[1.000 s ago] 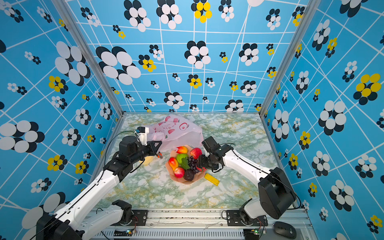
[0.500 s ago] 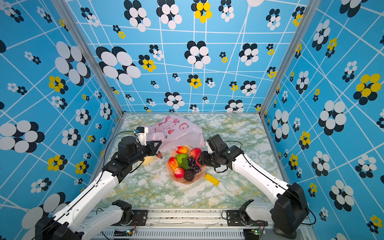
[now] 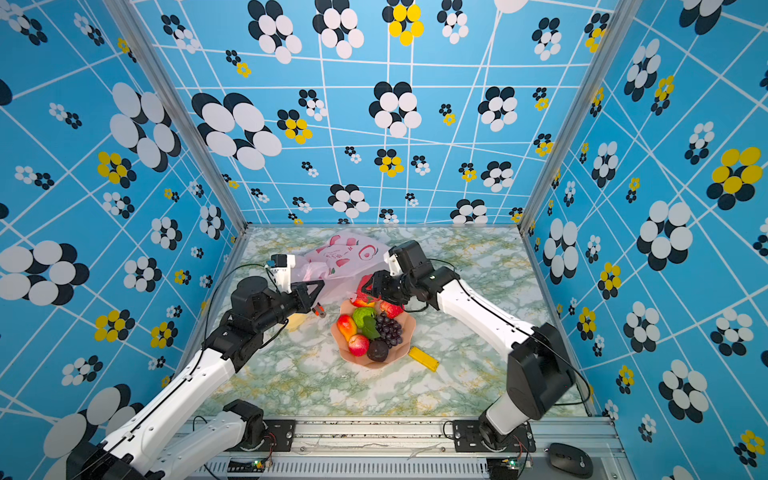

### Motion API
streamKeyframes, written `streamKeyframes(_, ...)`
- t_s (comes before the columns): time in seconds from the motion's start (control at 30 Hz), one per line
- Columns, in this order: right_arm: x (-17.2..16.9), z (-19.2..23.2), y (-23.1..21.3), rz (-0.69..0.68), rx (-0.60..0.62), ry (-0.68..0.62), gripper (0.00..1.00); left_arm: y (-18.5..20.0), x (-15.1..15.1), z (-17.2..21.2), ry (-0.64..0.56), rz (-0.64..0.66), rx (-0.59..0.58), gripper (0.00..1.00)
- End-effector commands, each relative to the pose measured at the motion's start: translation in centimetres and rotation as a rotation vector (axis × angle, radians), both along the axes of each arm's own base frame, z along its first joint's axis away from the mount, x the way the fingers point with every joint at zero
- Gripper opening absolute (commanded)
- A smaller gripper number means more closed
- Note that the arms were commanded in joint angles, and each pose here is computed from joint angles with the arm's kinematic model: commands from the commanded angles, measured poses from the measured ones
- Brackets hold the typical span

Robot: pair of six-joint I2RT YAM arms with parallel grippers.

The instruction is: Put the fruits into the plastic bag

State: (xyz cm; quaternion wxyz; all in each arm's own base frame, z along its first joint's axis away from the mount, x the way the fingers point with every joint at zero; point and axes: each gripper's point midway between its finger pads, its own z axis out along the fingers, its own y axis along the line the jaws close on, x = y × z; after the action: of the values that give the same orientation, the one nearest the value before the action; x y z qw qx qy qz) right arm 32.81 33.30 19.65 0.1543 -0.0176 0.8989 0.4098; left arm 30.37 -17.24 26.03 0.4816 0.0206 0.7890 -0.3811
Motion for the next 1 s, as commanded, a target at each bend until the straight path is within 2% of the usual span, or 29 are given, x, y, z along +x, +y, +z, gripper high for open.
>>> streamKeyframes(0.0, 1.0, 1.3, 2.6, 0.042, 0.088, 0.004, 0.44, -0.8, -0.5, 1.6, -0.094, -0.048, -0.014, 0.0)
streamKeyframes(0.27, 4.2, 1.1, 6.2, 0.021, 0.168, 0.016, 0.46, -2.8, -0.7, 1.9, -0.13, -0.127, -0.003, 0.0)
streamKeyframes(0.43, 6.3, 1.0, 7.2, -0.056, 0.219, 0.015, 0.46, -3.6, -0.4, 1.5, -0.112, -0.153, -0.02, 0.0)
streamKeyframes(0.6, 9.0, 1.3, 6.2, -0.173, 0.163, -0.079, 0.47, -4.1, -0.6, 1.7, -0.111, -0.178, -0.027, 0.0)
streamKeyframes(0.7, 8.8, 1.6, 8.0, -0.14, 0.185, -0.082, 0.47, -4.2, -0.5, 2.0, -0.116, -0.18, -0.027, 0.0)
streamKeyframes(0.8, 7.9, -0.1, 9.9, -0.101, 0.186, -0.029, 0.48, -4.2, -0.3, 2.2, -0.124, -0.172, -0.04, 0.0)
streamKeyframes(0.97, 8.5, -1.1, 10.8, -0.101, 0.202, -0.019, 0.52, -4.7, 0.0, 2.2, -0.113, -0.19, -0.081, 0.0)
